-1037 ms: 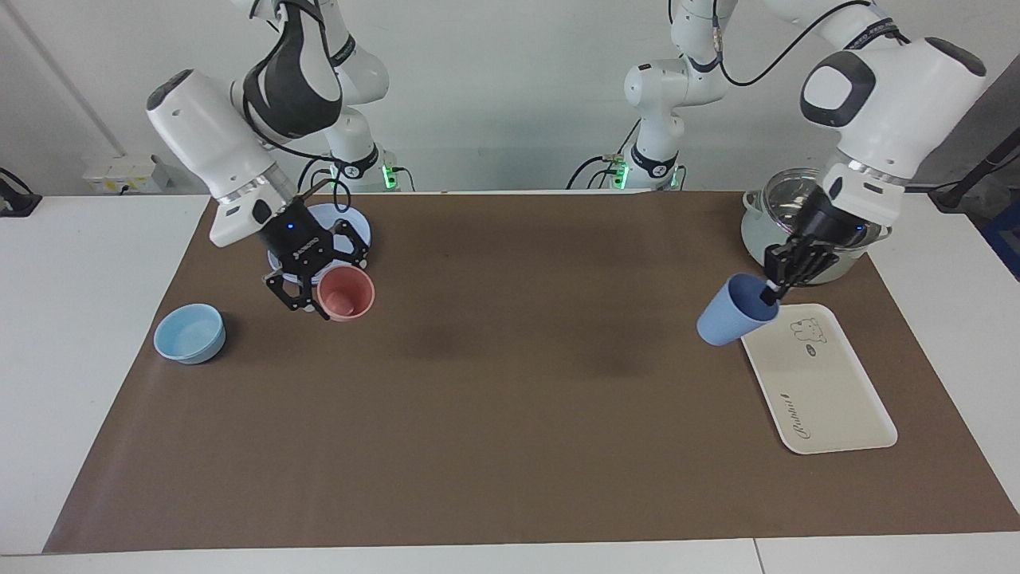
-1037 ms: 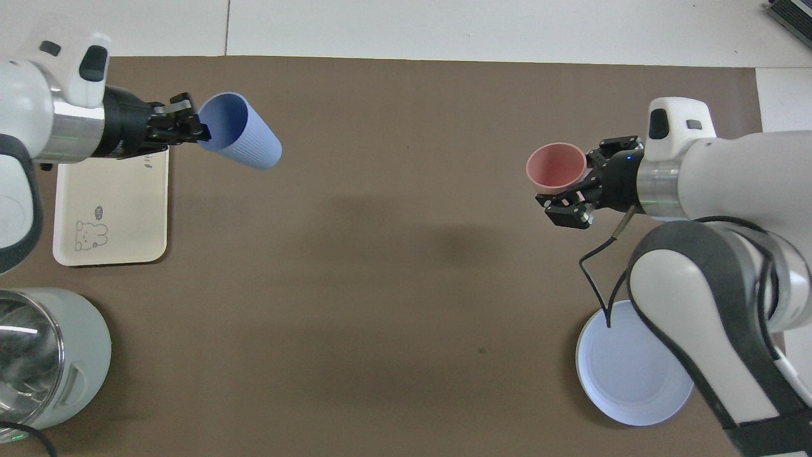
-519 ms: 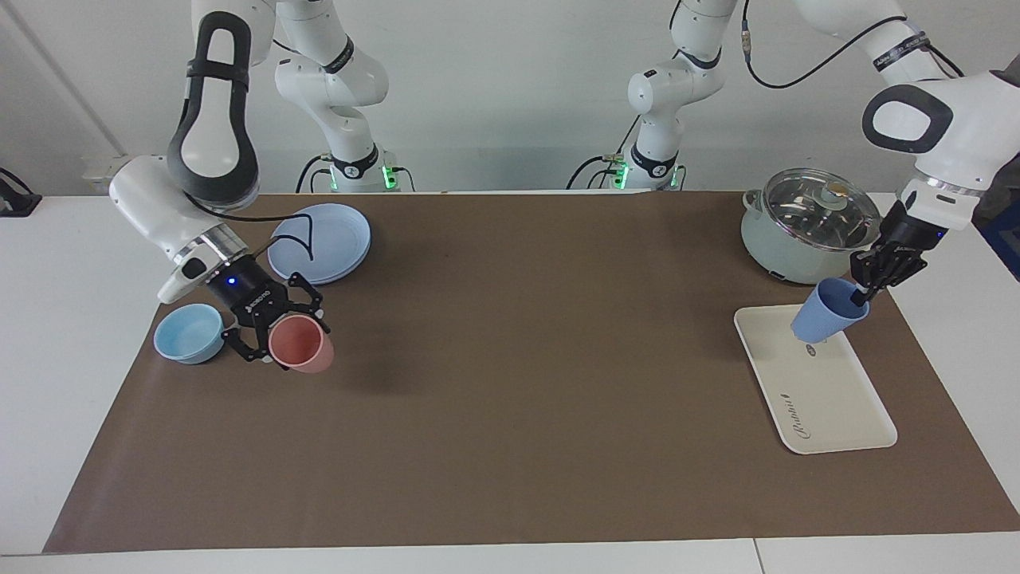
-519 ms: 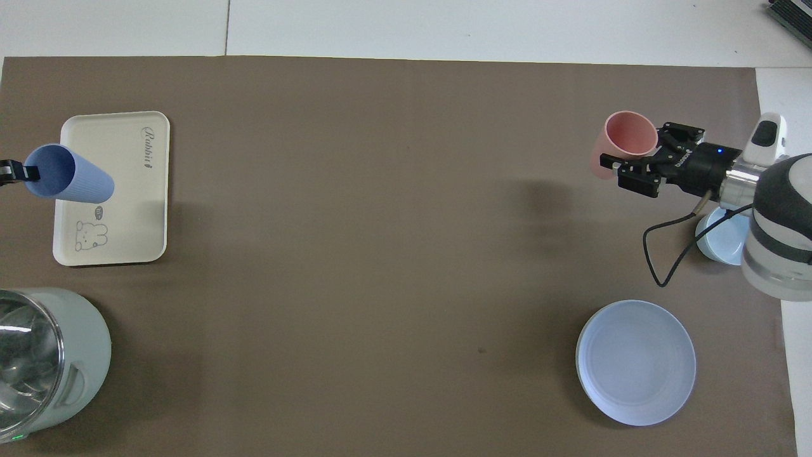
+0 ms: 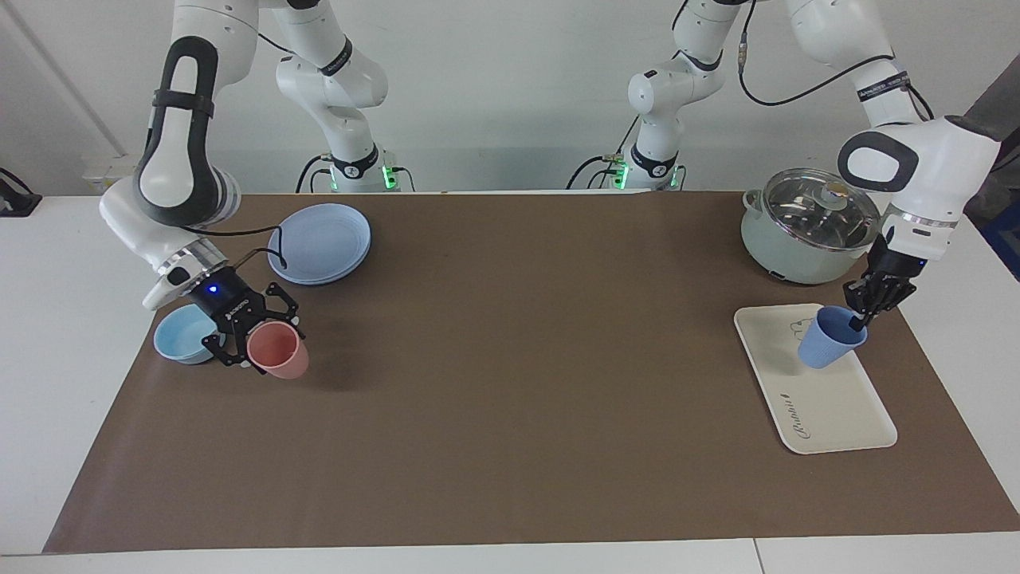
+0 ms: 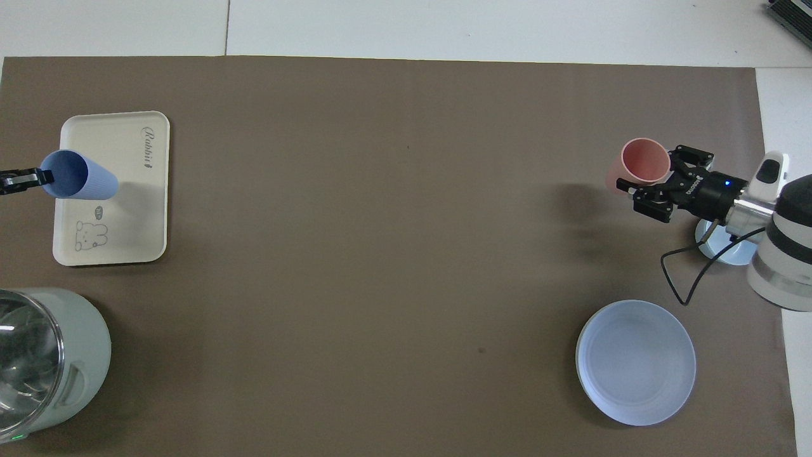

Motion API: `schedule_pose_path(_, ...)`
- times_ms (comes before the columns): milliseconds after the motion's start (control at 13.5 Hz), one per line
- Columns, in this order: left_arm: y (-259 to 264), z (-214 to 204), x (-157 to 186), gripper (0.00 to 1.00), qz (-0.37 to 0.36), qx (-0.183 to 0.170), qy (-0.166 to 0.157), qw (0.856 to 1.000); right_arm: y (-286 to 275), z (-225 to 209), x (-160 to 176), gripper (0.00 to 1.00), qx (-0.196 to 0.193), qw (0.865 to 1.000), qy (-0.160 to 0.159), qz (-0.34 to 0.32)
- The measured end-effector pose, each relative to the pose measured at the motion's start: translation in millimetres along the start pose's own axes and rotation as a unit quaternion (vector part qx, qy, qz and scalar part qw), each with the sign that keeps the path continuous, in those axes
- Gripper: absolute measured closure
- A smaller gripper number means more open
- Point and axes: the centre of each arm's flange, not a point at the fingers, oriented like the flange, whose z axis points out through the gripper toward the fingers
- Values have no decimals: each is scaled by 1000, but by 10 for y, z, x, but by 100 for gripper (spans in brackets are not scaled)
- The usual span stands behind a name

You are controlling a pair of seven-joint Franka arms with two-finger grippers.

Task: Place cup on tray

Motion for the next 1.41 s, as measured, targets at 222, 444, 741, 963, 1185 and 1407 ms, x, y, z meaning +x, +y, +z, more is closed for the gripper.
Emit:
schedule_pose_path(222,-44,188,-32,95,-4,1,-4,1000,93,49,-319,17,12,1000,7,-19)
schedule_pose_path(444,-74,266,-35,95,-6,4,1,1000,197,62,-651,17,21,998,36,-37)
schedule_pose_path(741,-75,215,22,82,-6,6,10,1000,152,179,-581,17,23,998,53,-34)
schedule_pose_path(963,-72,161,82,66,-10,7,17,1000,116,231,-545,17,26,998,53,-36)
schedule_pose_path(1185,-34,62,189,30,-20,-1,13,1000,112,240,-542,17,24,998,51,-37)
schedule_pose_path(1407,108,-304,439,0,-37,-38,-49,997,106,250,-536,0,24,998,50,-38)
